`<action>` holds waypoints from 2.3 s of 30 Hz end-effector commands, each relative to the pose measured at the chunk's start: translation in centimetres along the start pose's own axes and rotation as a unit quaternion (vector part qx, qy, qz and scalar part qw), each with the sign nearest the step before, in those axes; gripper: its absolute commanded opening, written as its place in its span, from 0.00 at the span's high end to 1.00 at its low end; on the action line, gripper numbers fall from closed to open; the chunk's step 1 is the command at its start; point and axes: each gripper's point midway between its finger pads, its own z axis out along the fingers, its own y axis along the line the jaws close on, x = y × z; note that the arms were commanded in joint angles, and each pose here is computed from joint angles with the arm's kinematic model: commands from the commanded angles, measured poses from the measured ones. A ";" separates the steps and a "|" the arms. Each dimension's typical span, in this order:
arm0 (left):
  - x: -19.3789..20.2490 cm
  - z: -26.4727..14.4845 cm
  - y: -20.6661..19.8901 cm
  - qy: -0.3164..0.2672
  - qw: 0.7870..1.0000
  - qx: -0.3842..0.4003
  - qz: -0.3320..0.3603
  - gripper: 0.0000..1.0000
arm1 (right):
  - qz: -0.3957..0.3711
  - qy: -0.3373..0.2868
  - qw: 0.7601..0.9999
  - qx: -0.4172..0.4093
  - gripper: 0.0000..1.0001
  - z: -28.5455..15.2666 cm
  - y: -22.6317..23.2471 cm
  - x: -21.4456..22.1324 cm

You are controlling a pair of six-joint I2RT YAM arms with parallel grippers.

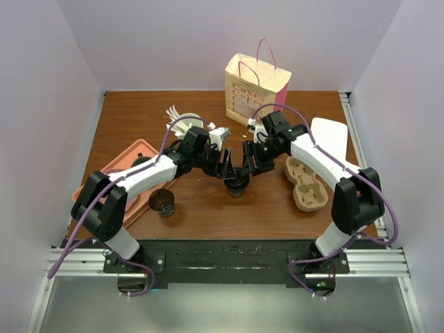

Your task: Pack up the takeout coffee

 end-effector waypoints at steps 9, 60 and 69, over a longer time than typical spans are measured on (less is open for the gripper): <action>0.5 0.9 1.3 0.004 1.000 -0.018 0.018 0.42 | -0.014 0.002 1.000 -0.013 0.56 2.0 -1.5 1.1; 4.6 0.6 3.3 0.062 0.985 -0.095 -0.128 0.49 | 0.046 -0.070 0.992 -0.098 0.47 1.5 1.1 -0.9; 3.1 0.0 1.9 0.038 0.984 -0.077 -0.156 0.50 | 0.044 -0.054 0.992 -0.101 0.49 2.8 0.6 -0.7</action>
